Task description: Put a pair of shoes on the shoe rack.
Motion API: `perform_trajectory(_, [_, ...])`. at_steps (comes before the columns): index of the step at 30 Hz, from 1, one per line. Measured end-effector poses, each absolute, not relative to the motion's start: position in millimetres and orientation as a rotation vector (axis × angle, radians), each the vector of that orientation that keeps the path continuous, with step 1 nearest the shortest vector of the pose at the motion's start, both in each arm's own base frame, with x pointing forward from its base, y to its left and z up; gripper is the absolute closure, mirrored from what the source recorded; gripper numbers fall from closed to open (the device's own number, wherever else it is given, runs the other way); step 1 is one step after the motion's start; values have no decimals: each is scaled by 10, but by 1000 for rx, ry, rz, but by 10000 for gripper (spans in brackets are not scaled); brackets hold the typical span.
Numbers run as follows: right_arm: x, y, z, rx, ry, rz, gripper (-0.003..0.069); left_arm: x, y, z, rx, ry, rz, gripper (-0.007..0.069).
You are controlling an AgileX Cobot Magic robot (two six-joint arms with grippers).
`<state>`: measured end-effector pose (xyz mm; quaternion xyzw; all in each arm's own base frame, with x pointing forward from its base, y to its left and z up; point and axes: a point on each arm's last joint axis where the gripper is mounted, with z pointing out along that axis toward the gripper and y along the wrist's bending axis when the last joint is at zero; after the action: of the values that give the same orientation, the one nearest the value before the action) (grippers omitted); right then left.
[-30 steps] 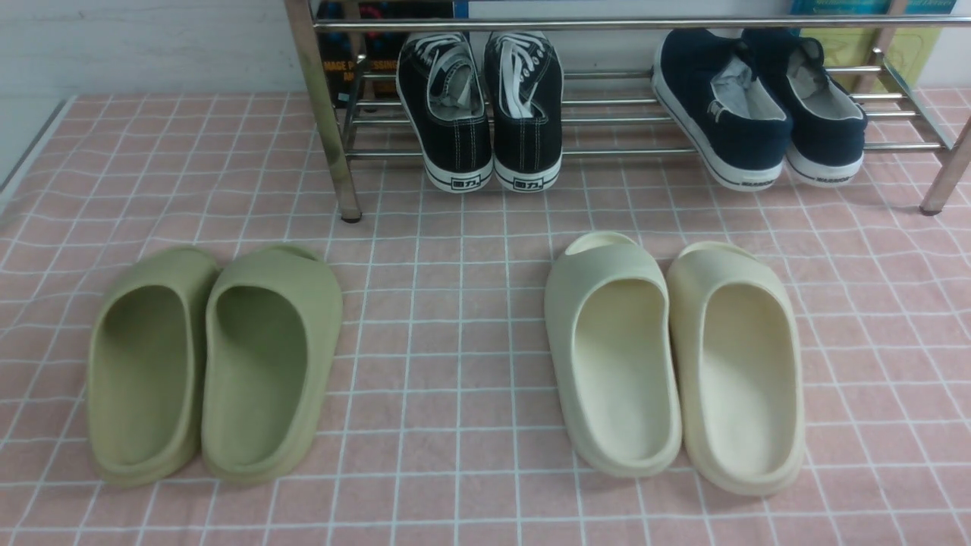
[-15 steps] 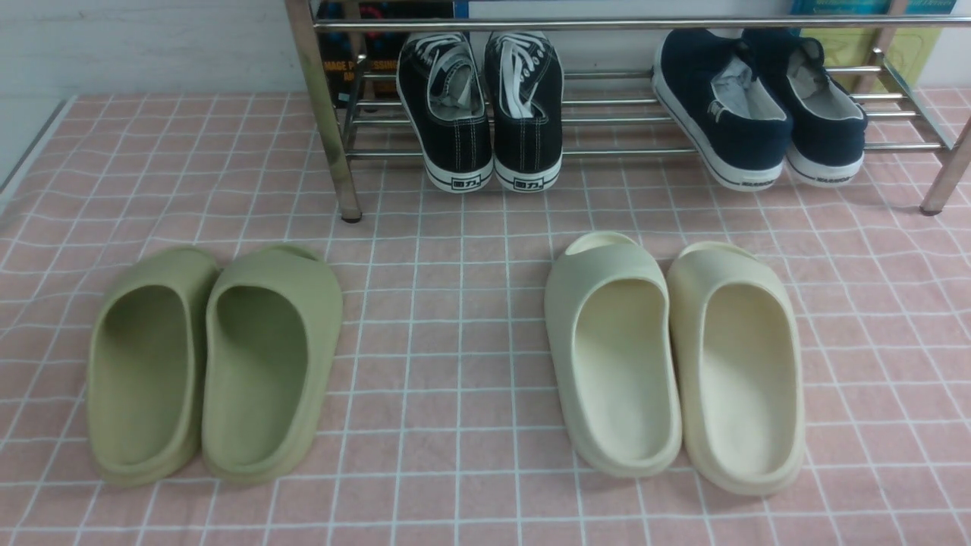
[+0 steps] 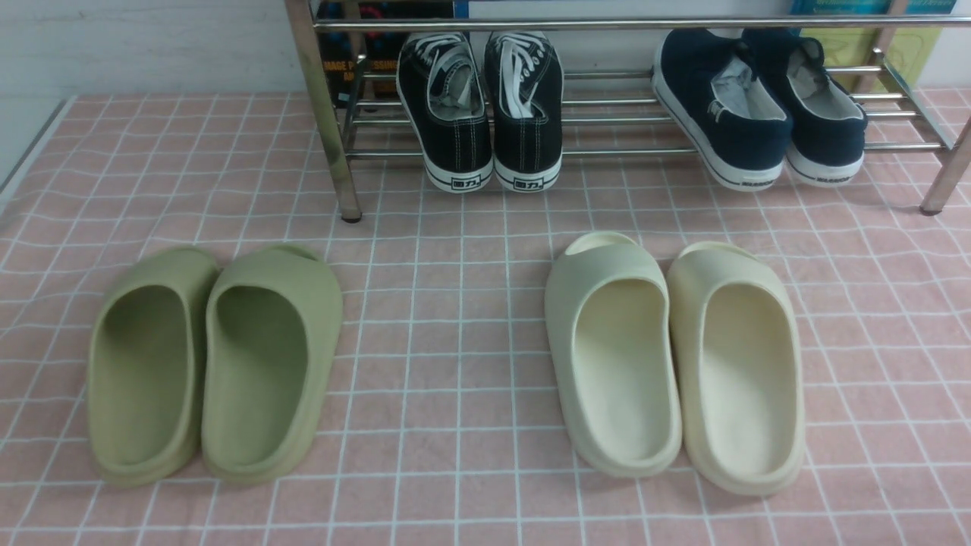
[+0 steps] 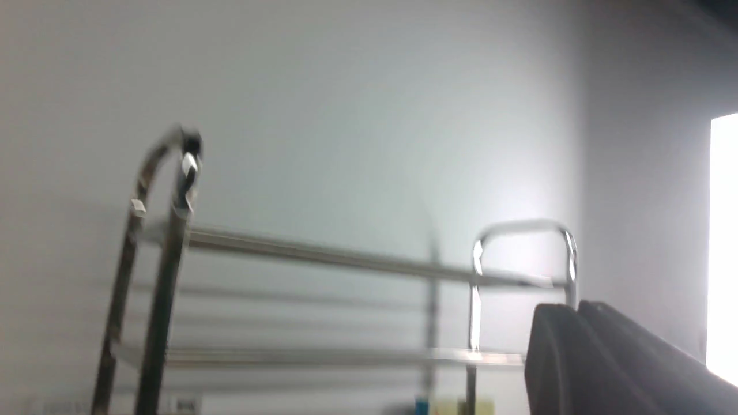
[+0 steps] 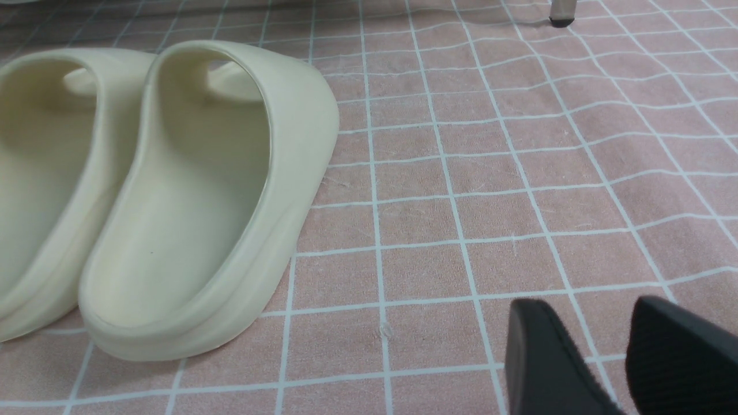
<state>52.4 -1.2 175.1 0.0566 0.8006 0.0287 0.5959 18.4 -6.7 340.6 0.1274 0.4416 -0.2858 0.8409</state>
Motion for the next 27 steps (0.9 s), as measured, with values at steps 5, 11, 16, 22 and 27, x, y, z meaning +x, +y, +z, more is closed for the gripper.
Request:
perform_trajectory(5, [524, -12, 1751, 131, 1859, 67, 421, 214, -154, 3277, 372, 1078, -609, 574])
perform_trajectory(11, [524, -12, 1751, 131, 1859, 67, 421, 220, -180, 3229, 407, 1128, -611, 571])
perform_trajectory(16, [524, -12, 1751, 131, 1859, 67, 421, 220, -180, 3228, 408, 1129, -611, 571])
perform_trajectory(22, [524, -12, 1751, 131, 1859, 67, 421, 220, -180, 3228, 408, 1129, -611, 571])
perform_trajectory(27, [524, -12, 1751, 131, 1859, 67, 421, 220, -180, 3228, 408, 1129, -611, 564])
